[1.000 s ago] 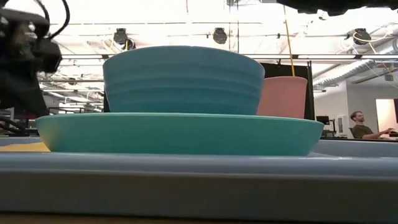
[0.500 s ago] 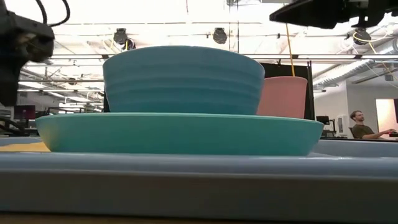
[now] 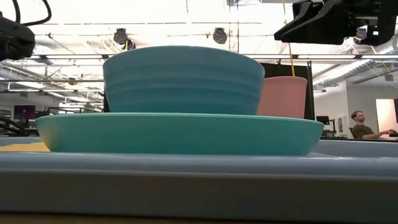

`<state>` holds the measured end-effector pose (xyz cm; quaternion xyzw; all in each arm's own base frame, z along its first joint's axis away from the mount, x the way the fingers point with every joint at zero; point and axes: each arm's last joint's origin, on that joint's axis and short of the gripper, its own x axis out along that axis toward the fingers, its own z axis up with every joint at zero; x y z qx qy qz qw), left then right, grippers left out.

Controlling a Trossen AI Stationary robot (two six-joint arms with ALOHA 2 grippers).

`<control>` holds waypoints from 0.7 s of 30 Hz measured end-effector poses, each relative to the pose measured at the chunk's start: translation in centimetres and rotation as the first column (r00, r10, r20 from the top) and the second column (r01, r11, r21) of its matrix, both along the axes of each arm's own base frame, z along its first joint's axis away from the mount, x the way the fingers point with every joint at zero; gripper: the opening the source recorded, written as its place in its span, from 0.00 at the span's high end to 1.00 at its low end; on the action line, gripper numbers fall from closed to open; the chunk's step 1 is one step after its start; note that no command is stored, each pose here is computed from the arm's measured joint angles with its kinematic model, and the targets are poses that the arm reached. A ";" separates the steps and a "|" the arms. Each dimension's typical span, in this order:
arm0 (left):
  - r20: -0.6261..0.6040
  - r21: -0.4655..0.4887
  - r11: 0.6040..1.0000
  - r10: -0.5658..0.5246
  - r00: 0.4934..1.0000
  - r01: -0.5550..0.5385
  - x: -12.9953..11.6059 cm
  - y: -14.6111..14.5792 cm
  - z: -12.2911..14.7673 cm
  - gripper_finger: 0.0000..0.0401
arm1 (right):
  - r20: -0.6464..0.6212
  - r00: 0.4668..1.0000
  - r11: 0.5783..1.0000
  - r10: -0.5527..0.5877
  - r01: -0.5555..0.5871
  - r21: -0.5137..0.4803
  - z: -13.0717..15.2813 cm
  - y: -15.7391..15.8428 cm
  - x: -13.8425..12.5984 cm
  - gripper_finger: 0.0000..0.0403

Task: Set up tray
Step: Put the orange fork on the yellow napkin

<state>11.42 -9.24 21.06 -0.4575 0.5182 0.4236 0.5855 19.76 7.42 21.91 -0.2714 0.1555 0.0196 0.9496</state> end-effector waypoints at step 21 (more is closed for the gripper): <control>-0.008 -0.054 0.998 0.043 0.999 -0.044 -0.9 -1.6 -3.3 0.50 | 0.006 1.000 1.000 0.001 -0.001 0.010 0.1 0.0 0.0 0.77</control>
